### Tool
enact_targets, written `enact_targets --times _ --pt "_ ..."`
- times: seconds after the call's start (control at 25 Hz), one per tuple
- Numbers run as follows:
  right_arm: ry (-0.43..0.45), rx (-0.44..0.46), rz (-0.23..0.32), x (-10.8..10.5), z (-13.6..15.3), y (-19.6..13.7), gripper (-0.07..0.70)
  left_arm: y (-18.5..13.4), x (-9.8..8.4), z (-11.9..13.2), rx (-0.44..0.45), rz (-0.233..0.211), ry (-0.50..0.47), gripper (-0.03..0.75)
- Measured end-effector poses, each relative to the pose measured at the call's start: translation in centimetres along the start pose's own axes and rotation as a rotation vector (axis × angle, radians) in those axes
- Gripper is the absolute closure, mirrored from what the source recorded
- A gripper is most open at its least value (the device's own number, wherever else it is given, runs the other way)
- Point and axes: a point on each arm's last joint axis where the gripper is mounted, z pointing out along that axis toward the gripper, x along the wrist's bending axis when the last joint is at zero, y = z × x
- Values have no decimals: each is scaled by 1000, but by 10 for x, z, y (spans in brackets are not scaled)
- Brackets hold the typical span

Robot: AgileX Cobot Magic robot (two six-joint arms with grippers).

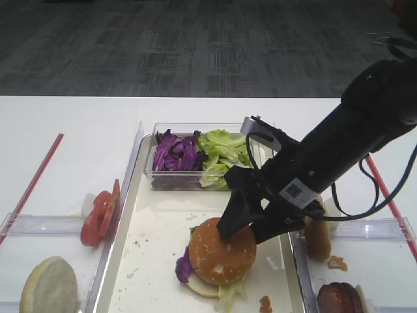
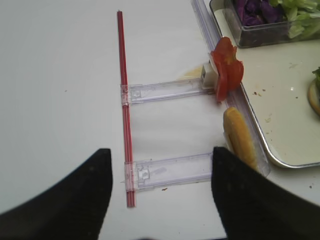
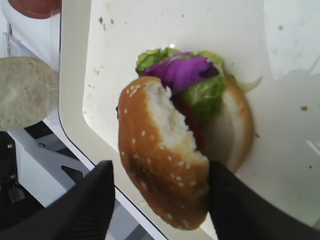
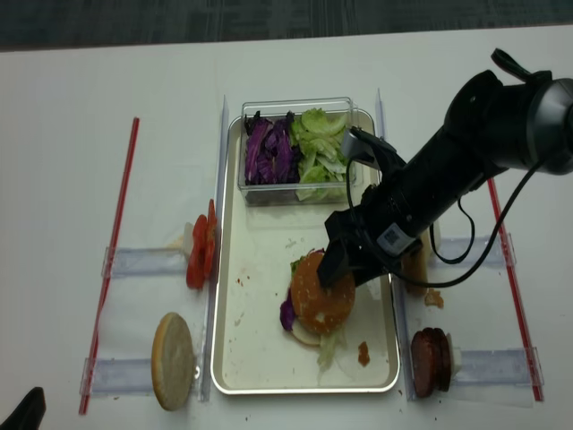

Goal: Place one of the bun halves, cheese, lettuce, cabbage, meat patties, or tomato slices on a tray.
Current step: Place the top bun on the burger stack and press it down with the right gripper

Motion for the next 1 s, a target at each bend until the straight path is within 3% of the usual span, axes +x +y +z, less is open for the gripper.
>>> enact_targets --times 1.0 --pt "-115 37 -34 15 -24 24 198 0 0 0 0 0 0 304"
